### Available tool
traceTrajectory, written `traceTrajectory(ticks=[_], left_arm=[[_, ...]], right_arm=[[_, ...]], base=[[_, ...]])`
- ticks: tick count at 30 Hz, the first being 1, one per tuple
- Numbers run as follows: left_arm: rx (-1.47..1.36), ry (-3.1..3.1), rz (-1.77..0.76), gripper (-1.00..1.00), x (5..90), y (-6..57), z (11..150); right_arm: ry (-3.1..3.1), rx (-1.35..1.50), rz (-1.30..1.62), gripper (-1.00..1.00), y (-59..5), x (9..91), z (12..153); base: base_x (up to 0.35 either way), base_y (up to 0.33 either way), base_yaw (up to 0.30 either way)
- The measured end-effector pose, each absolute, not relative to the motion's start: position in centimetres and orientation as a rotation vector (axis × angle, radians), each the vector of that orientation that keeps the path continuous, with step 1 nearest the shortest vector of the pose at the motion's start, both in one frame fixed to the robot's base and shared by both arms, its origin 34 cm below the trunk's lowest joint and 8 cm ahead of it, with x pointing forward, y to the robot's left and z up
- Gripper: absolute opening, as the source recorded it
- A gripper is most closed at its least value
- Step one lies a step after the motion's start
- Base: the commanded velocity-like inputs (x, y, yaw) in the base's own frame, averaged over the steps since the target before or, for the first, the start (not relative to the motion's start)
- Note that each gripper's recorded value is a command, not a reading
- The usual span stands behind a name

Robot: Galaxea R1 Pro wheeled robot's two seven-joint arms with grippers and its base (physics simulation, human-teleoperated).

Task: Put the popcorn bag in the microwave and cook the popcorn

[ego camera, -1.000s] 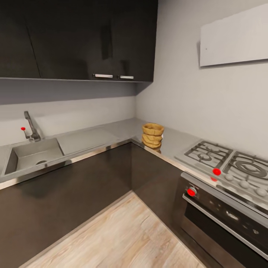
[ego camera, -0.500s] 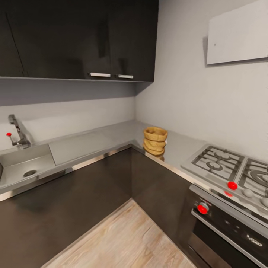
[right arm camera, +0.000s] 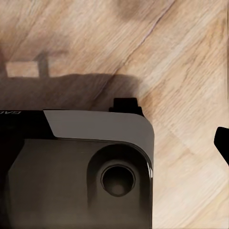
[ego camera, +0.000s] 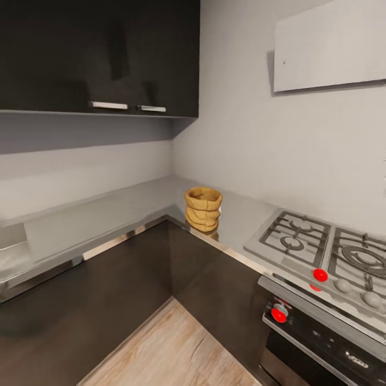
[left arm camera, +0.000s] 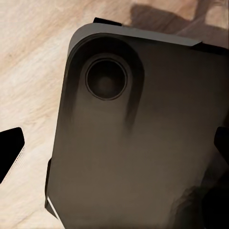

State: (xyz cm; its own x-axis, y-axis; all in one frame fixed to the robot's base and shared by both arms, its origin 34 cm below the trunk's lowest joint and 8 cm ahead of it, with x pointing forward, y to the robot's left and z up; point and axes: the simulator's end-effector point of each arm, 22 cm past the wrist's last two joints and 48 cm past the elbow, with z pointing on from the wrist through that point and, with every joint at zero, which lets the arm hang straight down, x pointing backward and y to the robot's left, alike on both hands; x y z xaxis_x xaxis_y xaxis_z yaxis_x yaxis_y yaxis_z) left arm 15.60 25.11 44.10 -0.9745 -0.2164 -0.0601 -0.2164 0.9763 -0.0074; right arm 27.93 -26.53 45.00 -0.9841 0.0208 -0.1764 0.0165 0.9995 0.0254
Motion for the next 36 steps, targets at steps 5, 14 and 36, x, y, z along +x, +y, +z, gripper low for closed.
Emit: traceTrajectory(ticks=[5, 14, 36], left_arm=[[-0.338, 3.063, -0.001, 1.0, 15.58, 25.1, 44.1], [-0.34, 3.062, -0.001, 1.0, 15.61, 25.11, 44.09], [-0.341, 3.054, 0.0, 1.0, 15.79, 25.05, 44.1]], right_arm=[[2.964, 0.028, 0.034, 1.0, -26.6, 27.94, 44.99], [2.963, 0.028, 0.033, 1.0, -26.65, 27.98, 45.0], [2.966, 0.026, 0.03, 1.0, -26.84, 27.93, 44.99]], base=[[0.146, 0.0, -0.182], [0.087, 0.001, -0.025], [0.092, 0.05, 0.0]])
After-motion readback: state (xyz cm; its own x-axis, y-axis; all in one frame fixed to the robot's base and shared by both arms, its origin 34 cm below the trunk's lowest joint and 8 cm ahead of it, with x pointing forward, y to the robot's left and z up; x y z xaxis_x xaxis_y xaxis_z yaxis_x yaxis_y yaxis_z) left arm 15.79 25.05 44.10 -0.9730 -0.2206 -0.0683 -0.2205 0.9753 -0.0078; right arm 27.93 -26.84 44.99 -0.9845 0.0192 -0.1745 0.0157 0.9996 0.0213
